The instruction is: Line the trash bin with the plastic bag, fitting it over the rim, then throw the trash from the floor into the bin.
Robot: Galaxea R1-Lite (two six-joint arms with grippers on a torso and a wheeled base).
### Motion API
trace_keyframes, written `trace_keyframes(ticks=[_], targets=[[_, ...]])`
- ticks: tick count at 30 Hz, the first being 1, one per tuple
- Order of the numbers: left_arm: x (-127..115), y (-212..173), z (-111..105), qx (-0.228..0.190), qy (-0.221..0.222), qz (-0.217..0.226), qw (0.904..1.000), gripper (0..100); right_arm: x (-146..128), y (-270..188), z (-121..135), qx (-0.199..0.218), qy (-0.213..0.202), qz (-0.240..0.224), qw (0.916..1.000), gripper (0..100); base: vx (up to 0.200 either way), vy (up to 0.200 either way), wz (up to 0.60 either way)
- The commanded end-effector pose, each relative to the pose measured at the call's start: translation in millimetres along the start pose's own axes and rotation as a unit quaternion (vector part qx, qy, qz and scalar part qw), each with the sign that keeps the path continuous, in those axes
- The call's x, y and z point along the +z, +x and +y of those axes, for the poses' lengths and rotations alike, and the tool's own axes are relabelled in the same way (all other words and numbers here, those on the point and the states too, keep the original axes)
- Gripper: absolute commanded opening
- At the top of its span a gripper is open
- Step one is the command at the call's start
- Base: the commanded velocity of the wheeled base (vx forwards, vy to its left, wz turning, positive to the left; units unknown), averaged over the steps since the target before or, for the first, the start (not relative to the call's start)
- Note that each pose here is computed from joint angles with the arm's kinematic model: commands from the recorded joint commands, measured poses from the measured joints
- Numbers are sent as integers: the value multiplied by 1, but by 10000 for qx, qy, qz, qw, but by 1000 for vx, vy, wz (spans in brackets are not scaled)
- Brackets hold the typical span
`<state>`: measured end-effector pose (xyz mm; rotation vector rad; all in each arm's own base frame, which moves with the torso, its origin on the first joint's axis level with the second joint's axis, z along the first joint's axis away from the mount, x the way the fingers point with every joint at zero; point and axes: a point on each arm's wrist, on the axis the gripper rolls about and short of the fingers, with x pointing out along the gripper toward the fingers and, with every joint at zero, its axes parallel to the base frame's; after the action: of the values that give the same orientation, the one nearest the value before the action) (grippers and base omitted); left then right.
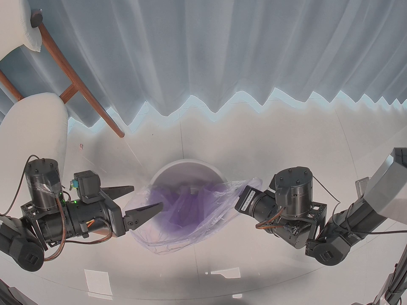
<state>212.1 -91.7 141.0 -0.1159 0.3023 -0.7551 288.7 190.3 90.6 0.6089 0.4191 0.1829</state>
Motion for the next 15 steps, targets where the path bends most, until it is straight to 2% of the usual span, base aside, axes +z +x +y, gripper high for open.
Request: trace_keyframes(ticks=[1, 4, 7, 9, 11, 12, 14, 15], targets=[[-19, -3, 18, 280, -322, 283, 9987, 100, -1, 0, -1, -22, -15, 21, 10000, 0, 0, 0, 0], [-23, 0, 14, 187, -789, 355, 9961, 100, -2, 0, -1, -27, -8, 16, 10000, 0, 0, 0, 0], [-21, 2, 10, 36, -788, 348, 9963, 100, -2, 0, -1, -38, -10, 16, 10000, 0, 0, 0, 0], [-24, 0, 7, -251, -713, 355, 9965, 100, -1, -1, -1, -33, -8, 11, 10000, 0, 0, 0, 0], [-33, -4, 2, -422, -522, 479, 9966, 100, -1, -1, -1, -33, -8, 11, 10000, 0, 0, 0, 0], [-37, -6, 0, -489, -283, 511, 9971, 100, -1, -1, -1, -38, -10, 16, 10000, 0, 0, 0, 0], [-40, -7, 1, -506, -36, 557, 9972, 100, -3, -1, -3, -53, -16, 32, 10000, 0, 0, 0, 0], [-42, -8, 2, -551, 331, 578, 9963, 100, -4, -2, -4, -74, -25, 53, 10000, 0, 0, 0, 0]])
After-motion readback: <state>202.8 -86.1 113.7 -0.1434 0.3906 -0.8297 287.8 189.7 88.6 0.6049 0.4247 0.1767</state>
